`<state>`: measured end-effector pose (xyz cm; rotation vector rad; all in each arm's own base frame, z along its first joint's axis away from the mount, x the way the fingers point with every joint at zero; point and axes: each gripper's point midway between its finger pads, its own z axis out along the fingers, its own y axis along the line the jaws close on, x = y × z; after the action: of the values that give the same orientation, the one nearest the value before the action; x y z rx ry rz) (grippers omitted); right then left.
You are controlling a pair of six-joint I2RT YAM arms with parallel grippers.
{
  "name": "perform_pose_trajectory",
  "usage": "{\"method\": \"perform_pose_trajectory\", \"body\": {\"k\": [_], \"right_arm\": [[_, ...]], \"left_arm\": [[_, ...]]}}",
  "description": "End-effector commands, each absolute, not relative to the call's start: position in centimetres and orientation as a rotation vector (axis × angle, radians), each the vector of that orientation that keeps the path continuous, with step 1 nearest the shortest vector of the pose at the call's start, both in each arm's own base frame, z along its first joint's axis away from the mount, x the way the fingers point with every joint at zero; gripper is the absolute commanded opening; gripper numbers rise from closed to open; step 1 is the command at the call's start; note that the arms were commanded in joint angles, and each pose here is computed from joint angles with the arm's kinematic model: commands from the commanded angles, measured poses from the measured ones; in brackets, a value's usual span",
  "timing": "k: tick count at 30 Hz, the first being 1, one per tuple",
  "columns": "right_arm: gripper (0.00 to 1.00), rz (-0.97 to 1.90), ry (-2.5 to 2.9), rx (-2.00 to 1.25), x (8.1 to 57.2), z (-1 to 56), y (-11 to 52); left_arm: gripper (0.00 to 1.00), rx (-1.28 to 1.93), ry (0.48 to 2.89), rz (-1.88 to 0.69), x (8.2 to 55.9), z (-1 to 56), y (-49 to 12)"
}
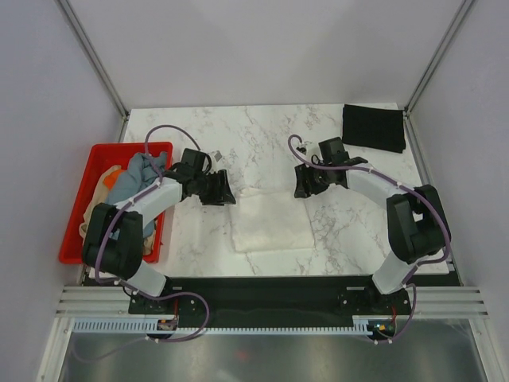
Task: Fold and stack the t-shirts
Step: Fold the tshirt
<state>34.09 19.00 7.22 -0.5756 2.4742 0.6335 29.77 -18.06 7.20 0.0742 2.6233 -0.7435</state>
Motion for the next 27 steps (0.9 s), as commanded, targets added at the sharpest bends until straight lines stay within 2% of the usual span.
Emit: {"method": "perform_pose_trajectory", "body": {"k": [1,11,18,27], "right_arm": [[0.55,0.706,2.338,-0.791,35.8,8.2,19.5],[0.57,0.847,2.207,-1.003,37.4,7.9,20.0],[0.56,0.873,2.284,-1.042,37.6,5.9,18.5],[0.52,0.937,2.26,-1.077,37.7,5.7,18.9]], "left_arm": [[0.56,0.285,2.51,-0.747,32.7,8.2,-18.9],[0.58,0.497,2.464,-0.822,34.7,7.7,-18.6],[0.55,0.631,2.453,-0.979,33.8,7.3,-19.9],[0.51,0.655,2.516,-0.954,33.5,6.1,-19.4]]}}
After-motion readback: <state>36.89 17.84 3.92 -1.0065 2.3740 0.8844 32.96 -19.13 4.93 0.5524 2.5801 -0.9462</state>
